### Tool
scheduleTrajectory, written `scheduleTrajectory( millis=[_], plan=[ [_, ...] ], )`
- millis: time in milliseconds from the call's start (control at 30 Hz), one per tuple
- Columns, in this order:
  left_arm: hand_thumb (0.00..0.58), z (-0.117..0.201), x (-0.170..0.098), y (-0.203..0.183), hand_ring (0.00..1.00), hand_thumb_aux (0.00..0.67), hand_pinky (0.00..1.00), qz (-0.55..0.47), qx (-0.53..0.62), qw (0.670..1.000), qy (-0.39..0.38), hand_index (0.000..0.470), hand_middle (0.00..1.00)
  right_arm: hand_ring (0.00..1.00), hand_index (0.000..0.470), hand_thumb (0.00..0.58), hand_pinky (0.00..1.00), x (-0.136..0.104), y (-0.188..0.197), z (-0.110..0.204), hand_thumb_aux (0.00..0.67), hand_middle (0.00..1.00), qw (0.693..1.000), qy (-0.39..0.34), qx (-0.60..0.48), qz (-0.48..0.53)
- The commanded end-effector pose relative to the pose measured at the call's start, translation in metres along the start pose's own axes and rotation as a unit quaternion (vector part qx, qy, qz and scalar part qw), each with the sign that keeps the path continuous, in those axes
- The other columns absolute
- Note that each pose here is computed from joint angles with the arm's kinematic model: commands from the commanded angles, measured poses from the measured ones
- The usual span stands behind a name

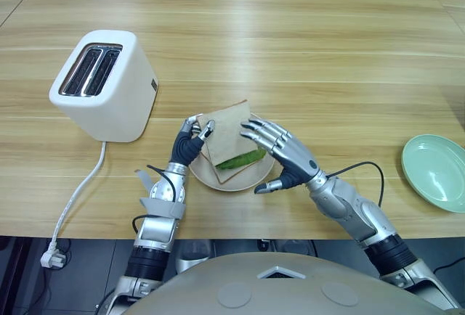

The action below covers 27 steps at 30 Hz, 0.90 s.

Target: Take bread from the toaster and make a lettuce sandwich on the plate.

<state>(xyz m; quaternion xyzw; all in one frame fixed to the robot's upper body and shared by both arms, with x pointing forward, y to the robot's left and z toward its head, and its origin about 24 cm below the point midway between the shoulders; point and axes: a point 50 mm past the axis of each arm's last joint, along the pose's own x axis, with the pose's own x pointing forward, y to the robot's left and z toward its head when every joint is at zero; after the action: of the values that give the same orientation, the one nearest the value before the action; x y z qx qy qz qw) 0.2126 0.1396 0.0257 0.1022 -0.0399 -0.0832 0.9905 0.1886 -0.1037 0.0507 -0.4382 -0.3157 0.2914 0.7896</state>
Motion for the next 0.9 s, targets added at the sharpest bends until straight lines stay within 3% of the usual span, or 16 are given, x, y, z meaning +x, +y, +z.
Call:
scheduleTrajectory(
  millis=[33, 433, 800, 833, 867, 900],
  plan=[
    [0.580, -0.005, -0.005, -0.009, 1.00, 0.670, 1.00, -0.011, -0.010, 1.000, 0.023, 0.460, 1.00, 0.00, 0.000, 0.000, 0.00, -0.002, 0.007, 0.007, 0.000, 0.00, 0.999, -0.017, 0.005, 0.046],
    [0.580, -0.054, -0.014, -0.005, 1.00, 0.670, 1.00, 0.019, 0.035, 0.990, 0.137, 0.460, 1.00, 0.00, 0.000, 0.000, 0.00, -0.001, 0.060, -0.004, 0.000, 0.00, 0.977, 0.020, 0.008, 0.212],
    [0.580, -0.059, -0.017, -0.012, 1.00, 0.670, 1.00, -0.010, 0.060, 0.987, 0.151, 0.460, 1.00, 0.00, 0.000, 0.000, 0.00, -0.011, 0.076, -0.013, 0.000, 0.00, 0.958, 0.064, 0.024, 0.277],
    [0.569, -0.054, -0.017, -0.010, 1.00, 0.578, 1.00, -0.012, 0.075, 0.988, 0.138, 0.397, 1.00, 0.00, 0.000, 0.000, 0.00, -0.013, 0.077, -0.013, 0.000, 0.00, 0.956, 0.067, 0.024, 0.283],
    [0.569, -0.048, -0.015, -0.008, 1.00, 0.578, 1.00, -0.012, 0.095, 0.988, 0.120, 0.397, 1.00, 0.00, 0.000, 0.000, 0.00, -0.016, 0.078, -0.014, 0.000, 0.00, 0.955, 0.070, 0.025, 0.288],
    [0.000, -0.037, -0.012, 0.000, 0.95, 0.000, 0.95, 0.000, 0.136, 0.987, 0.088, 0.000, 0.95, 0.00, 0.000, 0.000, 0.00, -0.018, 0.079, -0.014, 0.000, 0.00, 0.953, 0.070, 0.025, 0.293]
  ],
)
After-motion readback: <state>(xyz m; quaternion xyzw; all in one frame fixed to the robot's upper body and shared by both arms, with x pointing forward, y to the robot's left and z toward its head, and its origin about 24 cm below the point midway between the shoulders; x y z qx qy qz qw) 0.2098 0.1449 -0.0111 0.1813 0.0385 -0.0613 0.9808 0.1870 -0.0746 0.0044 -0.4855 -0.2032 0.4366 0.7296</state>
